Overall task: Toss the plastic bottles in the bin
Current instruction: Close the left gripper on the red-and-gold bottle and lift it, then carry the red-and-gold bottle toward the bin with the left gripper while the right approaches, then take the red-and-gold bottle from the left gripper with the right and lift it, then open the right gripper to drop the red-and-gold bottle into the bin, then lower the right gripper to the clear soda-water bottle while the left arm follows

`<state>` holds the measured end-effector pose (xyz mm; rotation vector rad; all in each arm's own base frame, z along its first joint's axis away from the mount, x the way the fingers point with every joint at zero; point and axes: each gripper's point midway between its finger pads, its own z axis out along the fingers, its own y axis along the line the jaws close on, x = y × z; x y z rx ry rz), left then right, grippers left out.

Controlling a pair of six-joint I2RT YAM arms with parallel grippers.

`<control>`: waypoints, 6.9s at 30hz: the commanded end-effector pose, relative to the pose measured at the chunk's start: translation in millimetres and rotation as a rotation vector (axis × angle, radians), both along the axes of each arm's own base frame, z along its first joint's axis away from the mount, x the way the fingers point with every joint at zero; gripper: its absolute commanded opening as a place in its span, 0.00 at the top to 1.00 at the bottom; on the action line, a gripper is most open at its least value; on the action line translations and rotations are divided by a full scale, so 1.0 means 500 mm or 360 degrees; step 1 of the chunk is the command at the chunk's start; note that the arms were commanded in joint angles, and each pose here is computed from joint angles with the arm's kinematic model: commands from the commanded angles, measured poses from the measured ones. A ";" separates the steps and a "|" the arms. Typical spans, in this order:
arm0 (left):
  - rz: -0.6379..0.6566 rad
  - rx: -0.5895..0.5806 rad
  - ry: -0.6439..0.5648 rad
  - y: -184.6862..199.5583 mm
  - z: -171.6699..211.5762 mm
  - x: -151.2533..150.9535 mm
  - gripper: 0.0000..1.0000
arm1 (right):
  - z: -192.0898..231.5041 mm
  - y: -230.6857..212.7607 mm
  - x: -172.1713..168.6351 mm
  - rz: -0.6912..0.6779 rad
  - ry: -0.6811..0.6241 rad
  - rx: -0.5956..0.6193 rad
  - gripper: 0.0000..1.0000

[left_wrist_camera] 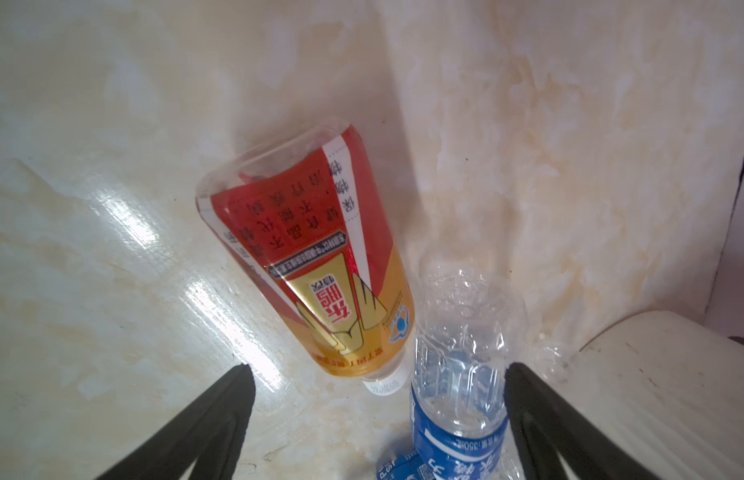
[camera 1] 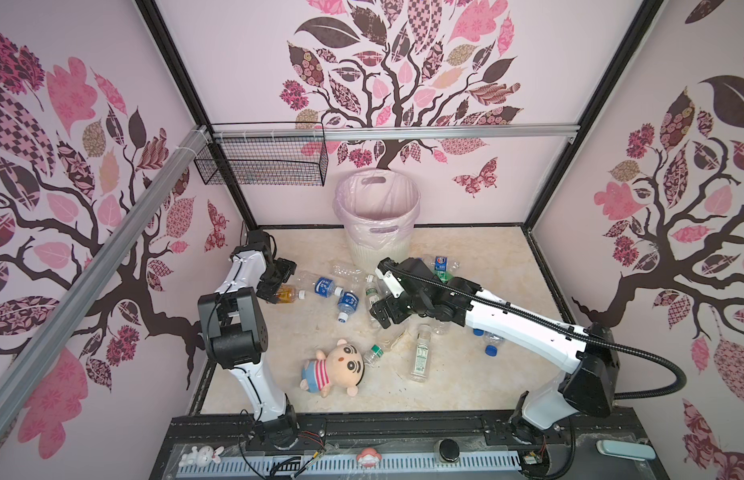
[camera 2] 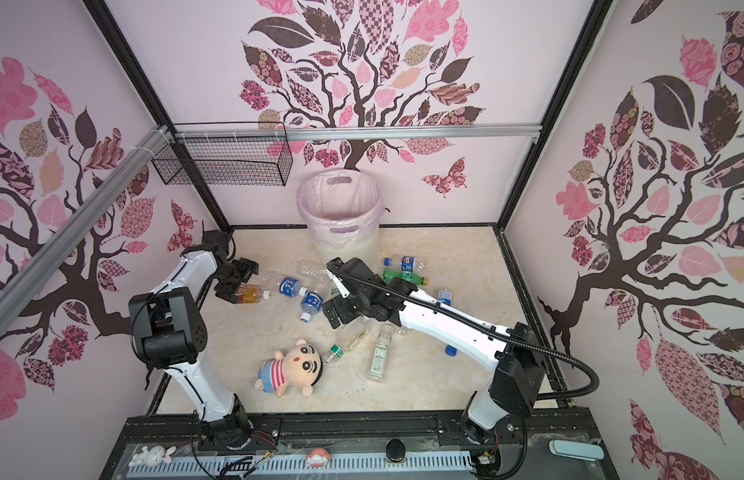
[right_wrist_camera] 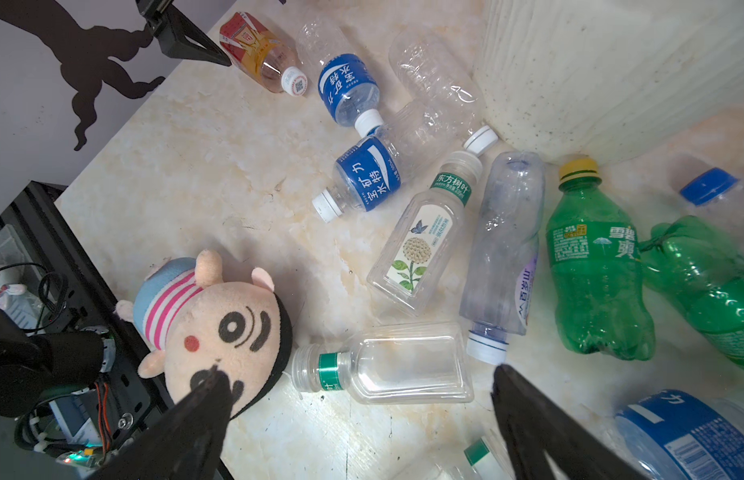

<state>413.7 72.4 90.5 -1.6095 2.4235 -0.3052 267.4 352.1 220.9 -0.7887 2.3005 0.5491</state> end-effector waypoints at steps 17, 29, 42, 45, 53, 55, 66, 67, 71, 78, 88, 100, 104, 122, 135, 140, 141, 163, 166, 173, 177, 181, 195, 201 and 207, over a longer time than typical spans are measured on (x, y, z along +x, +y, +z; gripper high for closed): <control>0.0175 0.0096 0.0190 0.090 -0.083 -0.004 0.10 | 0.033 -0.029 0.046 -0.0069 -0.0070 0.0024 0.00; 0.0037 0.0125 0.0241 0.098 -0.114 -0.014 0.37 | 0.036 -0.038 0.053 -0.0099 -0.0073 0.0019 0.00; -0.0124 0.0079 0.0193 0.063 -0.104 -0.064 0.50 | 0.058 -0.041 0.059 -0.0135 -0.0099 0.0042 0.00; -0.0153 0.0044 0.0134 0.047 -0.091 -0.072 0.50 | 0.070 -0.043 0.060 -0.0142 -0.0112 0.0056 0.00; -0.0227 -0.0004 0.0010 0.005 -0.044 -0.096 0.51 | 0.084 -0.036 0.059 -0.0162 -0.0093 0.0114 0.00; -0.0271 -0.0012 -0.0028 -0.015 -0.026 -0.099 0.51 | 0.092 -0.032 0.056 -0.0165 -0.0082 0.0150 0.00; -0.0627 -0.0022 -0.0396 -0.216 0.147 -0.081 0.52 | 0.146 -0.019 0.058 -0.0144 0.0038 0.0404 0.00; -0.0652 -0.0027 -0.0445 -0.234 0.169 -0.078 0.52 | 0.153 -0.020 0.060 -0.0144 0.0029 0.0416 0.00; -0.0742 -0.0059 -0.0572 -0.303 0.250 -0.068 0.52 | 0.177 -0.021 0.069 -0.0141 0.0022 0.0457 0.00; -0.0765 -0.0287 -0.0846 -0.423 0.384 -0.044 0.52 | 0.238 0.012 0.076 -0.0067 0.0067 0.0643 0.00; -0.0819 -0.0531 -0.0975 -0.507 0.503 -0.043 0.52 | 0.246 0.065 0.101 -0.0017 0.0133 0.0736 0.04; -0.0857 -0.0660 -0.0964 -0.525 0.531 -0.075 0.52 | 0.250 0.093 0.151 -0.0054 0.0077 0.0710 0.14; -0.0865 -0.0676 -0.0977 -0.529 0.540 -0.073 0.52 | 0.244 0.103 0.151 -0.0044 0.0108 0.0732 0.23; -0.0754 -0.0699 -0.1080 -0.471 0.608 -0.045 0.14 | 0.275 0.082 0.176 -0.0152 0.0006 0.0751 0.54; -0.0831 -0.0664 -0.1376 -0.436 0.758 -0.049 0.03 | 0.497 -0.095 0.281 -0.0536 -0.0519 0.0760 0.53; -0.0926 -0.0601 -0.1515 -0.446 0.802 -0.065 0.03 | 0.672 -0.182 0.288 -0.0728 -0.1017 0.0792 0.53; -0.0942 -0.0583 -0.1541 -0.447 0.809 -0.068 0.03 | 0.708 -0.199 0.284 -0.0771 -0.1116 0.0818 0.53; -0.0938 -0.0498 -0.1409 -0.422 0.749 -0.100 0.03 | 0.513 -0.102 0.533 -0.0846 -0.0916 0.0809 0.09; -0.0937 -0.0494 -0.1381 -0.422 0.739 -0.100 0.03 | 0.518 -0.111 0.526 -0.0861 -0.0907 0.0803 0.03; -0.0955 -0.0451 -0.1328 -0.432 0.718 -0.105 0.03 | 0.504 -0.122 0.513 -0.0883 -0.0837 0.0739 0.00; -0.0978 -0.0428 -0.1309 -0.452 0.705 -0.116 0.03 | 0.485 -0.137 0.498 -0.0911 -0.0778 0.0675 0.00; -0.1014 -0.0418 -0.1307 -0.476 0.700 -0.127 0.03 | 0.469 -0.165 0.474 -0.0958 -0.0731 0.0578 0.00; -0.1256 -0.0316 -0.1146 -0.568 0.586 -0.160 0.03 | 0.327 -0.385 0.332 -0.1461 -0.0493 0.0099 0.00; -0.1410 -0.0308 -0.1064 -0.643 0.527 -0.192 0.03 | 0.206 -0.498 0.237 -0.1718 -0.0222 -0.0078 0.00; -0.1687 -0.0270 -0.0998 -0.755 0.469 -0.229 0.03 | 0.082 -0.626 0.139 -0.1961 0.0145 0.0060 0.00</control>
